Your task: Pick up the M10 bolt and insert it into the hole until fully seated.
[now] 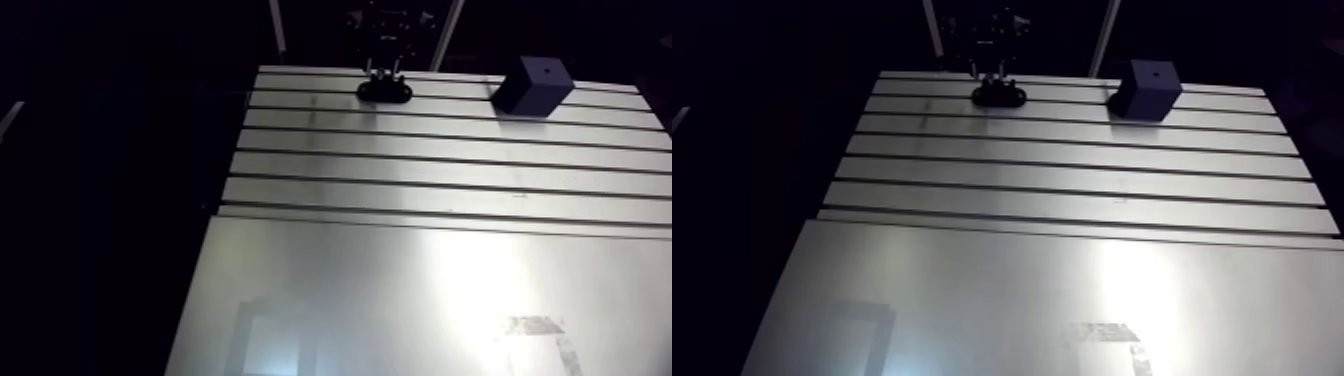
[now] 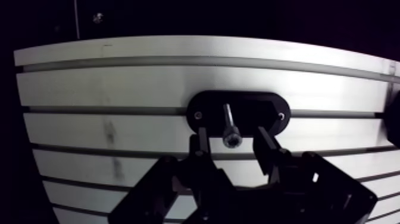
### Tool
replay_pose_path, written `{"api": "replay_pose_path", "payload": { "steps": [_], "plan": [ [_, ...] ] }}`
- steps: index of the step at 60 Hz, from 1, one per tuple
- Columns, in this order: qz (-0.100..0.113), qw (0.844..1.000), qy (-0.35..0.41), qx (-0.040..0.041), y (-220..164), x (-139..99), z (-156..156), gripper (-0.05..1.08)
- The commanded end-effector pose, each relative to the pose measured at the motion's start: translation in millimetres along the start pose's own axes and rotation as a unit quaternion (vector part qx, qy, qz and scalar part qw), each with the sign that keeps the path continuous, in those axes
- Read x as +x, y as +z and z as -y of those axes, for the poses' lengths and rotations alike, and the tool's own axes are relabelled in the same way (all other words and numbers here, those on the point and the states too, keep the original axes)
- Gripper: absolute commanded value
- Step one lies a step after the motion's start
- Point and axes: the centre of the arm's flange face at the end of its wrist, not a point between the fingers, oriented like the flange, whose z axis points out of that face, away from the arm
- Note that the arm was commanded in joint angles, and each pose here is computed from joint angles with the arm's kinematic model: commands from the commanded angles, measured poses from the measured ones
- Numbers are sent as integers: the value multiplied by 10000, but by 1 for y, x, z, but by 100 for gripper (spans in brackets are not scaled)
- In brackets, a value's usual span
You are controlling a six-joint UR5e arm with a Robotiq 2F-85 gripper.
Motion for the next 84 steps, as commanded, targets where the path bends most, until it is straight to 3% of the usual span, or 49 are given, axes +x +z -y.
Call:
{"api": "replay_pose_path", "payload": {
  "steps": [1, 84],
  "plan": [
    [17, 10000, -3, -1, 2, 0, 0, 52],
    [40, 10000, -5, -25, 4, 0, 0, 65]
  ]
}}
